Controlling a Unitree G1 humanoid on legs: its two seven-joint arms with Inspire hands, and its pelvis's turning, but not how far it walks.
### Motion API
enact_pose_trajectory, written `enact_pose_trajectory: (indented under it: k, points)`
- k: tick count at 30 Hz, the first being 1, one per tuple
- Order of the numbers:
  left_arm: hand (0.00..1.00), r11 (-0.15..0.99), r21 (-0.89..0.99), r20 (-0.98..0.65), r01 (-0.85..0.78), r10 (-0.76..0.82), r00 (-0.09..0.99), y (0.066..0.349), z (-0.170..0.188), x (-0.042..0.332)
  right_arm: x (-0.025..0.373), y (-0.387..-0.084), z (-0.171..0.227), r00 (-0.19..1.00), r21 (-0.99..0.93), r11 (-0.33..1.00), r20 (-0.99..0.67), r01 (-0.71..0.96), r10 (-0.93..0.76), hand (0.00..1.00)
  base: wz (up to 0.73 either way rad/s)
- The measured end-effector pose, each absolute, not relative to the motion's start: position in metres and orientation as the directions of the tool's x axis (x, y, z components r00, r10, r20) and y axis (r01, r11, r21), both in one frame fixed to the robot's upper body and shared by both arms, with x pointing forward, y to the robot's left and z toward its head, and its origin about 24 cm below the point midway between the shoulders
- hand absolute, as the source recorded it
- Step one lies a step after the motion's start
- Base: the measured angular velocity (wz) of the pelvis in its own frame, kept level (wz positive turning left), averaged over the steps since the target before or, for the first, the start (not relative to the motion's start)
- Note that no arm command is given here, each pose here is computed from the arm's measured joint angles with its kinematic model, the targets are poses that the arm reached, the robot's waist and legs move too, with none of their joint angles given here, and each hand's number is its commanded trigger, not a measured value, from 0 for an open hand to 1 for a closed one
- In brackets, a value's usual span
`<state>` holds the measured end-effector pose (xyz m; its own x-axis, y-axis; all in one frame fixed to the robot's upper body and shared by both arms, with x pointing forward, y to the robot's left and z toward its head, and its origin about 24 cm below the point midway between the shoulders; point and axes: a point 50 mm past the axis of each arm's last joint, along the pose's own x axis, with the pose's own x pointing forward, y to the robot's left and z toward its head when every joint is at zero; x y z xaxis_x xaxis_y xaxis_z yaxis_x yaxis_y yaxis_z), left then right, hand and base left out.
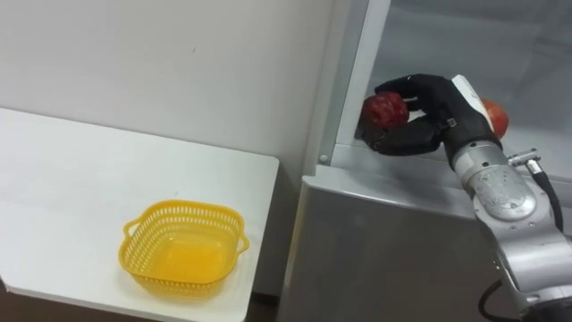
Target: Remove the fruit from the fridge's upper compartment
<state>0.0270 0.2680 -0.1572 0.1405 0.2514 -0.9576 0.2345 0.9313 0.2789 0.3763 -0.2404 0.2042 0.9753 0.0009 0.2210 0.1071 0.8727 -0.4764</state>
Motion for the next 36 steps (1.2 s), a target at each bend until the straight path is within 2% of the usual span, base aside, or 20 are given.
enact_pose_trajectory:
  k: [13,22,30,36]
  points:
    - [0.0,0.923,0.292,-0.953,0.253,0.258,0.156,0.27,-0.156,0.033,0.376,-0.238,0.205,0.973,-0.443,0.89,0.23,0.109,-0.004,1.0,-0.01]
    - [0.0,0.916,0.297,-0.951,0.271,0.257,0.172,0.27,-0.156,0.036,0.371,-0.219,0.218,0.947,-0.483,0.866,0.319,0.13,0.036,1.0,-0.08]
    - [0.0,0.921,0.295,-0.947,0.253,0.248,0.202,0.266,-0.157,0.035,0.343,-0.202,0.217,0.89,-0.528,0.82,0.452,0.222,0.05,1.0,-0.09]
    - [0.0,0.914,0.325,-0.935,0.244,0.273,0.224,0.264,-0.157,0.033,0.307,-0.177,0.227,0.789,-0.454,0.857,0.607,0.242,0.098,1.0,0.0]
